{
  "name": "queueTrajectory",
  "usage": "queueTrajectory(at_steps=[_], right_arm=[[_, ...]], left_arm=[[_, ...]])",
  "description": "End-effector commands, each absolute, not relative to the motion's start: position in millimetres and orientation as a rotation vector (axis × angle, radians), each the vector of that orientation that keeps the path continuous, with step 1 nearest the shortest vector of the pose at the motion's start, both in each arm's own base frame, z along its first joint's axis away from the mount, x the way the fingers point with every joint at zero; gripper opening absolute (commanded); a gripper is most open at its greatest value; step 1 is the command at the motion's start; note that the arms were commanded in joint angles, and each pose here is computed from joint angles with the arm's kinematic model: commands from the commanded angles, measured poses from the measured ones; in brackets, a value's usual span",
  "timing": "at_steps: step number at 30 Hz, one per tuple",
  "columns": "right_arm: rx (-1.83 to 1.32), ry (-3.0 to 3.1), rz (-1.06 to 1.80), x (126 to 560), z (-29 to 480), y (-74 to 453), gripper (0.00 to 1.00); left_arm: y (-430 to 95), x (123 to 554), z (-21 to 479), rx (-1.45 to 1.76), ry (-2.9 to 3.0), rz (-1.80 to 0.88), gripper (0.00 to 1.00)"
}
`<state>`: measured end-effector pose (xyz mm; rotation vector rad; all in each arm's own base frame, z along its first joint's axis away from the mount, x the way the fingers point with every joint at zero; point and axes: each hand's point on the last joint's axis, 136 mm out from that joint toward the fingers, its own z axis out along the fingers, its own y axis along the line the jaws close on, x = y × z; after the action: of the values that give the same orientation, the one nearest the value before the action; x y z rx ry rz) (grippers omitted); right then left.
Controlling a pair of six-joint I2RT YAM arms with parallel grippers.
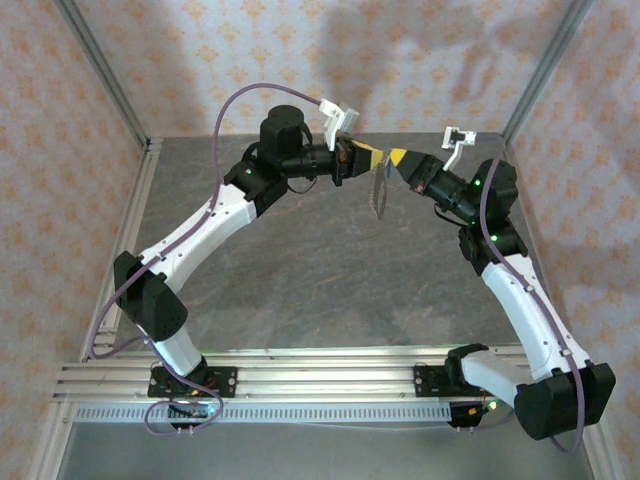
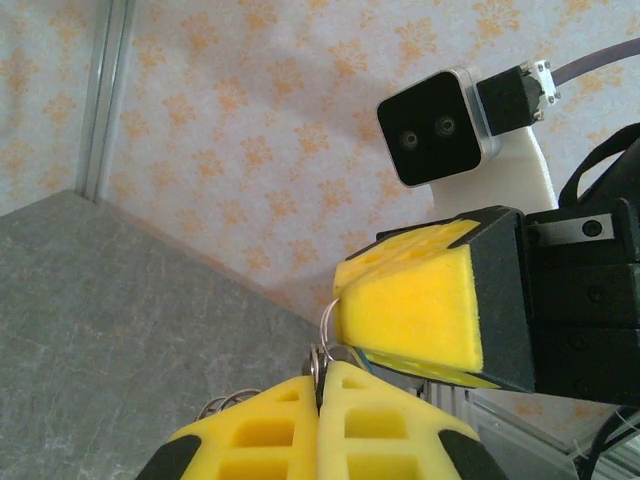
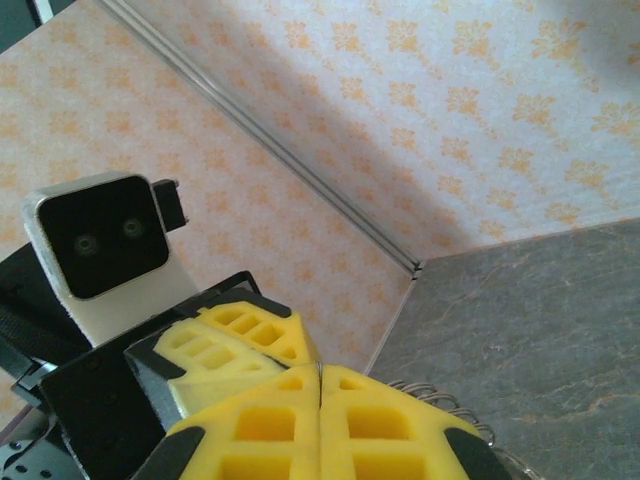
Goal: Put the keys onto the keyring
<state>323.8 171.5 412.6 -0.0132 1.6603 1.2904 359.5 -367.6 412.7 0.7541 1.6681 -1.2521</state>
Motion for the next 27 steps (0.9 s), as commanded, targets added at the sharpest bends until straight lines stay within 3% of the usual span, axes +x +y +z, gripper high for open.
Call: queueTrajectory(at_steps=[1,17,27], right_arm=[[0.007,1.634,1.263,326.3,426.3,168.1,0.0],[-0.015,1.661,1.316,318.9,414.4,174.5,0.0],[0.03,1.639,1.245,310.9,418.4,161.2,0.0]], left_arm=[[-369.0,351.0,436.2,0.79,1.583,-1.238,0.0],[-362.2,361.6,447.0,0.706,1.554,-1.191,0.0],[-340.6,369.4,454.5,0.647,1.491,-1.006,0.0]])
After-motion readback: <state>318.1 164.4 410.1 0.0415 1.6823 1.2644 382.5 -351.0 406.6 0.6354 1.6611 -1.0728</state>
